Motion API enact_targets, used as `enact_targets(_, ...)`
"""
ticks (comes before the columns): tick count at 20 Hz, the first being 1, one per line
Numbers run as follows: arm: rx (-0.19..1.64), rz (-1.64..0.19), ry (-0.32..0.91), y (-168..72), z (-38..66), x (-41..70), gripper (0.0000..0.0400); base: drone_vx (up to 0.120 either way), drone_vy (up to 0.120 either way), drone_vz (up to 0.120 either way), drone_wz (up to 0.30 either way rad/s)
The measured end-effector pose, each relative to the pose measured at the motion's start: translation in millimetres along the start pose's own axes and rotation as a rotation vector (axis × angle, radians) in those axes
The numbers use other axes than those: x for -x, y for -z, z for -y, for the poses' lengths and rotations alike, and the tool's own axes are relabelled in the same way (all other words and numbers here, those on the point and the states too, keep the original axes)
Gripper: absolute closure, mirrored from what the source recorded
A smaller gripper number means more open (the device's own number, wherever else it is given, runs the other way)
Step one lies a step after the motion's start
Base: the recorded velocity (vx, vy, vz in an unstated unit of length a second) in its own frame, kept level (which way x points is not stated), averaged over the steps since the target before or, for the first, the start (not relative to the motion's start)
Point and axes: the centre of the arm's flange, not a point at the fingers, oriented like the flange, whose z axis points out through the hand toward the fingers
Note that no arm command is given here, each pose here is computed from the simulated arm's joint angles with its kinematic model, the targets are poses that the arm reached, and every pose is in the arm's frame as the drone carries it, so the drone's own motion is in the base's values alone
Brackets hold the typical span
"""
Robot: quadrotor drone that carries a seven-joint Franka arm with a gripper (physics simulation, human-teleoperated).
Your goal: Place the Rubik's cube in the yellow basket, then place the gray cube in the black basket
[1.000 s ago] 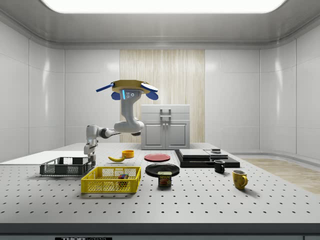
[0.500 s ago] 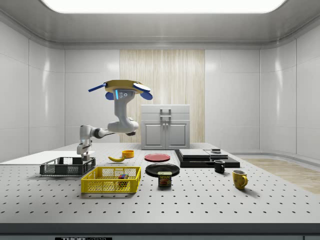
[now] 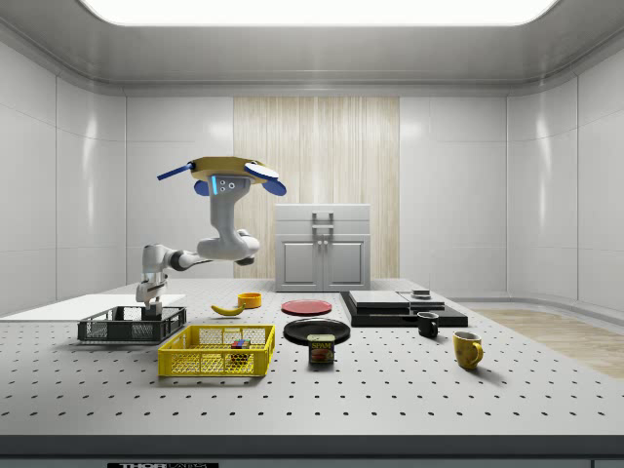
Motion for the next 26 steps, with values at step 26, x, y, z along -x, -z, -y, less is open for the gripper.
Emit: enact_targets(26,0.000,0.000,0.000,-5.6,0.0,0.0,0.0024,0.000,0.000,-0.029,0.000)
